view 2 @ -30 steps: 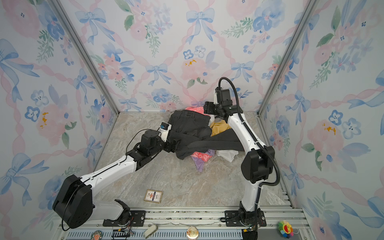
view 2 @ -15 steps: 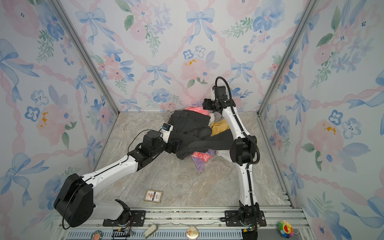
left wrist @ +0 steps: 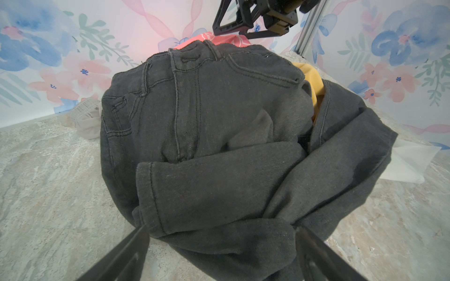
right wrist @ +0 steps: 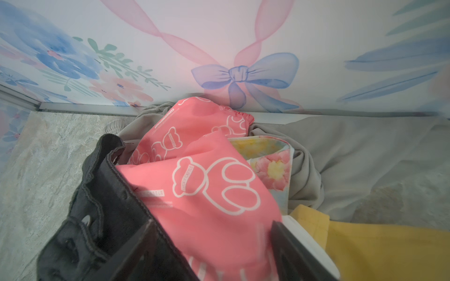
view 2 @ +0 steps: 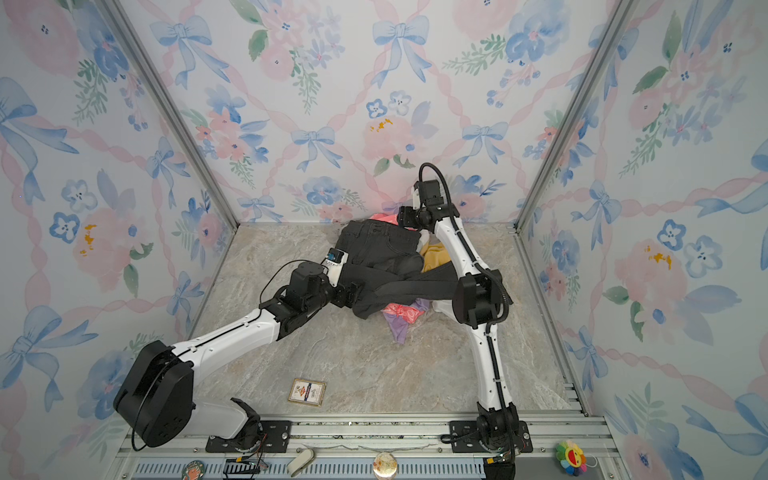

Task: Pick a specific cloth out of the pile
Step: 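Hold the jeans down with the left gripper while the right gripper grasps the pink garment, then lift the pink garment high with the right gripper, pulling it from the pile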

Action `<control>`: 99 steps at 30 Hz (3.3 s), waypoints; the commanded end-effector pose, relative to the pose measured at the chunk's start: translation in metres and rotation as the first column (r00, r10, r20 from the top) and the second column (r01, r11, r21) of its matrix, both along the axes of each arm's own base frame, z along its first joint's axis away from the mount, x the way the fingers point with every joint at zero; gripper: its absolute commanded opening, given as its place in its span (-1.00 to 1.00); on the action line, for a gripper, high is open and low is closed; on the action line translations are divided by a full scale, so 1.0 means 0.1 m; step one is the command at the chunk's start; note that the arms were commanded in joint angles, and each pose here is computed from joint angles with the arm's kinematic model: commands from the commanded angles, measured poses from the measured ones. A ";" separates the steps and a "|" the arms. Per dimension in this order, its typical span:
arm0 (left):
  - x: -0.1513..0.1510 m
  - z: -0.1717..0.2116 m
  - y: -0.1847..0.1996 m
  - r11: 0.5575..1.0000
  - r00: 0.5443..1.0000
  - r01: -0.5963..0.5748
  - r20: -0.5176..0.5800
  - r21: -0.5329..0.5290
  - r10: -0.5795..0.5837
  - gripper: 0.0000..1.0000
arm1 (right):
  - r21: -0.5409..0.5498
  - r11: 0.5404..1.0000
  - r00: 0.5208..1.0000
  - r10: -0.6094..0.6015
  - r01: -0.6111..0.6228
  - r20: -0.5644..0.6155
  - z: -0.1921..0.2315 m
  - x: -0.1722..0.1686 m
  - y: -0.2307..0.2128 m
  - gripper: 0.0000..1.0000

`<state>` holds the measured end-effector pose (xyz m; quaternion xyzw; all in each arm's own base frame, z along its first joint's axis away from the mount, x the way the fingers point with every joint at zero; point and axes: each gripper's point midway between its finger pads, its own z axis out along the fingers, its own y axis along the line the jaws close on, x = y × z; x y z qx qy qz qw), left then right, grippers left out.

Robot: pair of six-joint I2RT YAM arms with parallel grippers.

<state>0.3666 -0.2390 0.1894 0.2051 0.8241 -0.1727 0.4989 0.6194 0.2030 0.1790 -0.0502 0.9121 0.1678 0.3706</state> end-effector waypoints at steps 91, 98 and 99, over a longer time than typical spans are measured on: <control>0.93 1.75 -1.51 0.882 0.946 0.235 0.304 -0.408 -0.111 0.90 | 0.497 0.808 0.393 -0.366 -0.315 0.844 5.25 -1.68 -1.09 -1.00; 1.10 2.14 -2.16 0.851 0.871 0.340 0.474 -0.400 -0.124 0.96 | 0.483 0.815 0.432 -0.329 -0.319 0.840 5.16 -1.69 -1.02 -1.00; 1.14 2.17 -2.20 0.852 0.862 0.342 0.493 -0.397 -0.116 0.96 | 0.483 0.813 0.436 -0.325 -0.324 0.839 5.14 -1.69 -1.01 -1.00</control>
